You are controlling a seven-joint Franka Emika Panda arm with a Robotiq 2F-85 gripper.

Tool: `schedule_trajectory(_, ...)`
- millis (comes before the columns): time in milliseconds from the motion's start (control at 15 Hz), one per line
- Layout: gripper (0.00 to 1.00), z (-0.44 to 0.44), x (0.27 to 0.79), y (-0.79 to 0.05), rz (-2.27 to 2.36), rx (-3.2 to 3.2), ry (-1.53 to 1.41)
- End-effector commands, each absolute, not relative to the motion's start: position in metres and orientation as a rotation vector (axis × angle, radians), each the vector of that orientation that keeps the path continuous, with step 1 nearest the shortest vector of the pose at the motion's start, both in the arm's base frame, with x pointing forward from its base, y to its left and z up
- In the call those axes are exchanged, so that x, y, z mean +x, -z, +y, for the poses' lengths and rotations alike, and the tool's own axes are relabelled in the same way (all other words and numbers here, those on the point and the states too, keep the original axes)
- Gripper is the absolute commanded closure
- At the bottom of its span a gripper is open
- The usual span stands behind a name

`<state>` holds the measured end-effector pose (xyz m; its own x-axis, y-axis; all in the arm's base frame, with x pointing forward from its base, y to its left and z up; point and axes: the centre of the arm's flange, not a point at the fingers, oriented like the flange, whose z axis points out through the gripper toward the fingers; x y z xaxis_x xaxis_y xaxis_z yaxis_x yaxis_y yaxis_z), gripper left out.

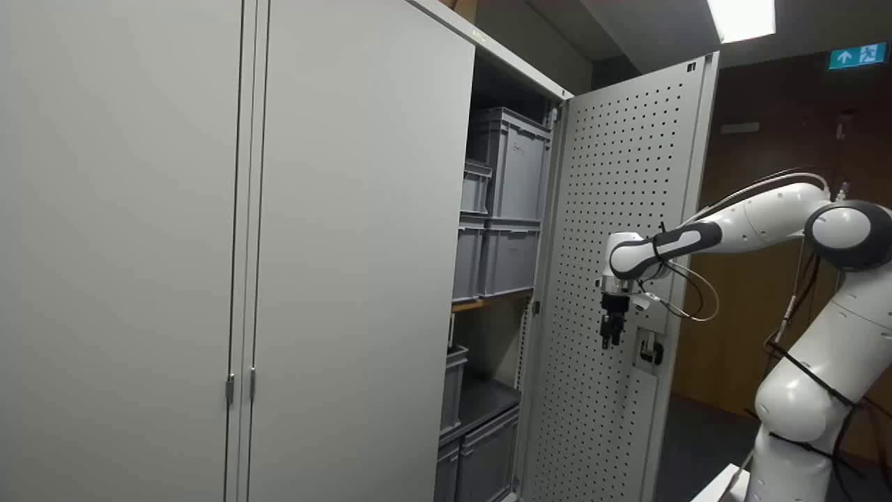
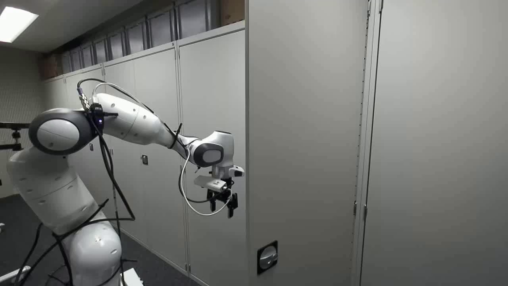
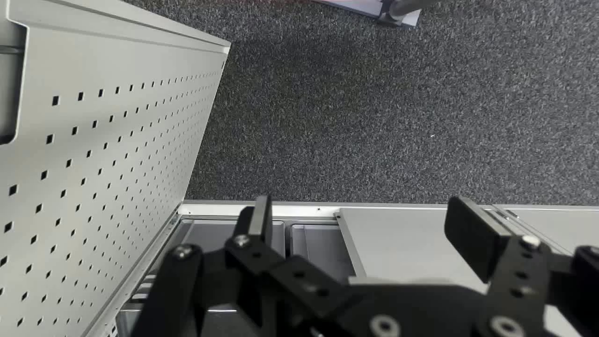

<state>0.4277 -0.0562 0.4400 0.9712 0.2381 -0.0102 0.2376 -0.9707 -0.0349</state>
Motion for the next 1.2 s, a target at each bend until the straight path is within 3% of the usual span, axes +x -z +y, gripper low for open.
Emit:
schedule_trajectory(0, 0.0, -0.056, 0.428, -0.44, -0.372, -3.086, -0.023)
schedule_trajectory(1133, 0.0, -0.01, 0.401, -0.441, -0.245, -3.168, -0.077)
